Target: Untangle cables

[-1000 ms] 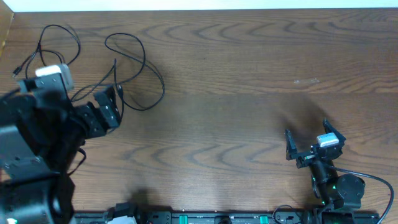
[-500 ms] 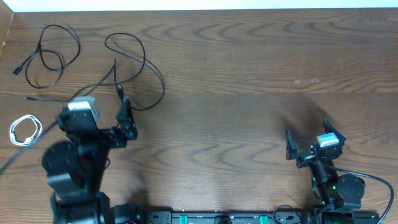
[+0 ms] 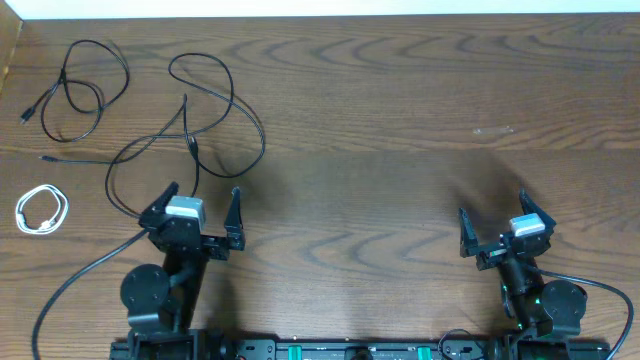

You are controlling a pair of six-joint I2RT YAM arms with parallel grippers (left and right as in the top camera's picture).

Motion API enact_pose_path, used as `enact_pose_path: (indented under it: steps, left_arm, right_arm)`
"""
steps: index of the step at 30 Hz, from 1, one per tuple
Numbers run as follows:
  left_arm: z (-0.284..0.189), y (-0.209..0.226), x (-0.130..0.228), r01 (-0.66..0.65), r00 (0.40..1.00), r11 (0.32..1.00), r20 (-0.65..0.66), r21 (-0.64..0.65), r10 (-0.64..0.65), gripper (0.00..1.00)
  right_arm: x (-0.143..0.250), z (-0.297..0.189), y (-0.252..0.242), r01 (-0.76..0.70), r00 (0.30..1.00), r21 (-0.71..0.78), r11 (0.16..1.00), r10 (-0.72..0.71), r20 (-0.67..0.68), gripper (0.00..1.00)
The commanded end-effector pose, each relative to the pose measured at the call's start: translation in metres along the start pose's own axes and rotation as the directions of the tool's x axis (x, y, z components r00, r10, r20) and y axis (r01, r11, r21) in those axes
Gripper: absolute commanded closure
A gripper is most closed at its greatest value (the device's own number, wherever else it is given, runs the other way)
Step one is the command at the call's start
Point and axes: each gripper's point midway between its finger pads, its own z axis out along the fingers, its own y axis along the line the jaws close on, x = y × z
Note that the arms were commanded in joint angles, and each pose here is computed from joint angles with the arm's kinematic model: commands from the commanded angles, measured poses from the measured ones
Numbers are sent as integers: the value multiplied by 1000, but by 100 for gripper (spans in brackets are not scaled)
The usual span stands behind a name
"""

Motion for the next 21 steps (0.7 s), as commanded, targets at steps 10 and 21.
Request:
enact_pose_path:
  steps: [10, 21]
  left_arm:
    - [0, 5, 49, -29, 999, 999, 30, -46, 31, 2]
    - [8, 7, 84, -23, 1000, 998, -4, -51, 23, 2]
  right_arm:
    - [0, 0, 2, -9, 1000, -11, 1000, 9, 3, 1]
    - [0, 0, 2, -9, 1000, -11, 1000, 9, 3, 1]
